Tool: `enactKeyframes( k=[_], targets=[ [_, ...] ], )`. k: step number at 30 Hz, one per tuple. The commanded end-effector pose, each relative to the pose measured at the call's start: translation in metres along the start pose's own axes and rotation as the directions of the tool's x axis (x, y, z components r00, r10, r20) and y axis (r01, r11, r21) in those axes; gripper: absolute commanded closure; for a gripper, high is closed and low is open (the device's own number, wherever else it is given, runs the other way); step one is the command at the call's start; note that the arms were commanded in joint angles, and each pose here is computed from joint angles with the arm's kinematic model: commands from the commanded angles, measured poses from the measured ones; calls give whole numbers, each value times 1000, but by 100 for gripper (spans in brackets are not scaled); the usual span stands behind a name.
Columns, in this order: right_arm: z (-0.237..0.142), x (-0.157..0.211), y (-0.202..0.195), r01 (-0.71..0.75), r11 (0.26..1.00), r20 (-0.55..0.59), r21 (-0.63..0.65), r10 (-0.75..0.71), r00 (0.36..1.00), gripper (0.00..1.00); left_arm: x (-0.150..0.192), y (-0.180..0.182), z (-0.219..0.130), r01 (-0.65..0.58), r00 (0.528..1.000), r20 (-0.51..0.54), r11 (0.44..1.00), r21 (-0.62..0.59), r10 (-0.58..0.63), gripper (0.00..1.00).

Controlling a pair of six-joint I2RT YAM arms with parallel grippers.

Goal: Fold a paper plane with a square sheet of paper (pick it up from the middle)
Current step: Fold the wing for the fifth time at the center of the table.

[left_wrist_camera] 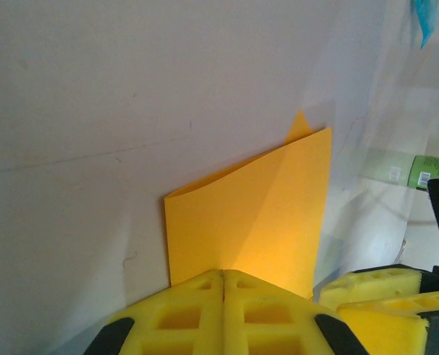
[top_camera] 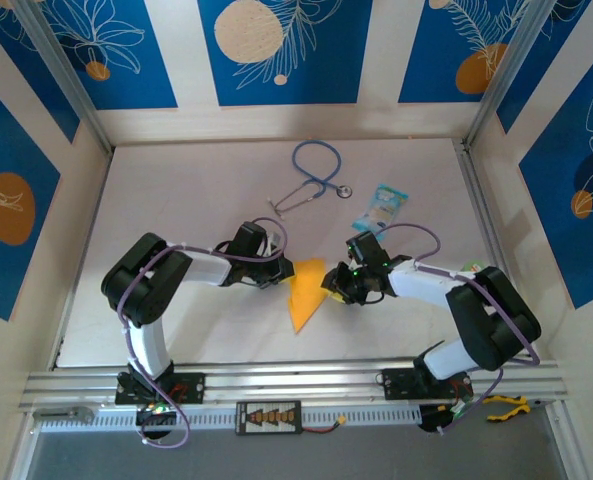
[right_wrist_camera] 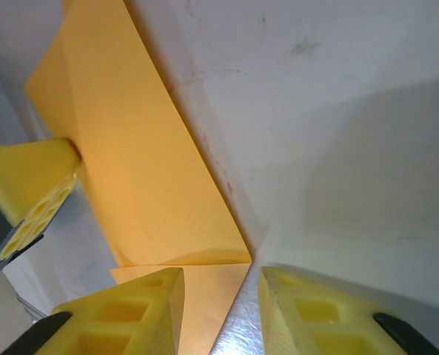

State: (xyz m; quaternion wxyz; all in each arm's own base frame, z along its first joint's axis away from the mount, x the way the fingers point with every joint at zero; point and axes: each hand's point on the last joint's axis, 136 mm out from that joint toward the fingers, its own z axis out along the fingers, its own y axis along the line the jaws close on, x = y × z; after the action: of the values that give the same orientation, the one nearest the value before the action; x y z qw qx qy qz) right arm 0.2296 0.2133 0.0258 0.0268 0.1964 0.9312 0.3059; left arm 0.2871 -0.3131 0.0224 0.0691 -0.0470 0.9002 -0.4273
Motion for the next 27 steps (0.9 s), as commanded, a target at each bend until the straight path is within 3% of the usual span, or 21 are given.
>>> enactKeyframes(
  k=[1,13,27],
  targets=[
    [5,7,-3,4,1000,-48,-12,-5,999,68,9,9,5,2,999,-34,1000,-19,-2,99],
    [9,4,6,22,997,-46,-79,-26,999,69,9,8,4,2,999,-33,1000,-22,-3,100],
    [6,5,-13,-9,1000,-21,-6,8,1000,69,8,10,2,1,1000,-23,1000,-31,-2,100]
  ],
)
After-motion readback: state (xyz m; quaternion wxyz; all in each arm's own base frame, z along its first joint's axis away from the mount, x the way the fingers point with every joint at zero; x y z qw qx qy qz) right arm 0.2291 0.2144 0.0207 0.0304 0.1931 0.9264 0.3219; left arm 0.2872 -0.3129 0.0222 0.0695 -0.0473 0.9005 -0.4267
